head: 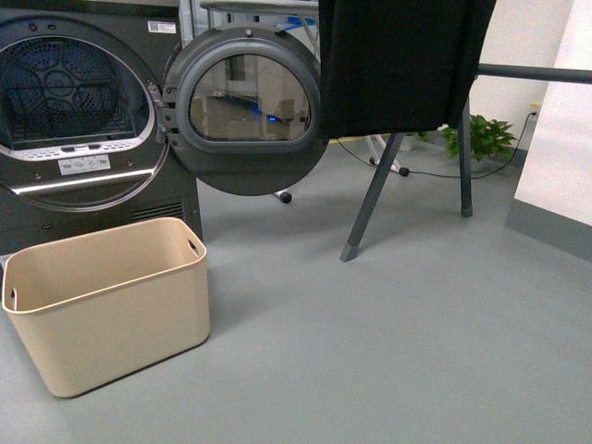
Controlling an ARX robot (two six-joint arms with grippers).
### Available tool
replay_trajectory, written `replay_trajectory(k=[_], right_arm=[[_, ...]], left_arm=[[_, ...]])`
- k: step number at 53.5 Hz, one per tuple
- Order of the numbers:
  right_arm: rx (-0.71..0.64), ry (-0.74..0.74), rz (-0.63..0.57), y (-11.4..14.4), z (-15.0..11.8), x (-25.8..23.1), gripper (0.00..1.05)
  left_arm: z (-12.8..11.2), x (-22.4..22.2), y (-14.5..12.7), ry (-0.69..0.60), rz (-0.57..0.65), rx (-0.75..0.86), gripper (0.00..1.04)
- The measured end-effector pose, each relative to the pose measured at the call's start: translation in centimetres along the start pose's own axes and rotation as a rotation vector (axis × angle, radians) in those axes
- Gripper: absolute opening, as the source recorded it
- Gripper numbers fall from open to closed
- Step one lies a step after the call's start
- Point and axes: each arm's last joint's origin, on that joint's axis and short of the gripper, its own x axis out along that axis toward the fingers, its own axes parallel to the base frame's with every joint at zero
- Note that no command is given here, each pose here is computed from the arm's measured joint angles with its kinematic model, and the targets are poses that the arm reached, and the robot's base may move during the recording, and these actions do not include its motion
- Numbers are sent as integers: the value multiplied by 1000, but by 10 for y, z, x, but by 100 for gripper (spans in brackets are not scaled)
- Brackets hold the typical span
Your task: Move hamper under clothes hanger
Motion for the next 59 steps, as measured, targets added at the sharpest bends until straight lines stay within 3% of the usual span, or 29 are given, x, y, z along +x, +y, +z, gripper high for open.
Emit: replay_trajectory(k=[59], right_arm=[[0, -2, 0, 0, 0, 0, 97]], left_arm=[[0, 0, 0, -1, 2, 0, 98]])
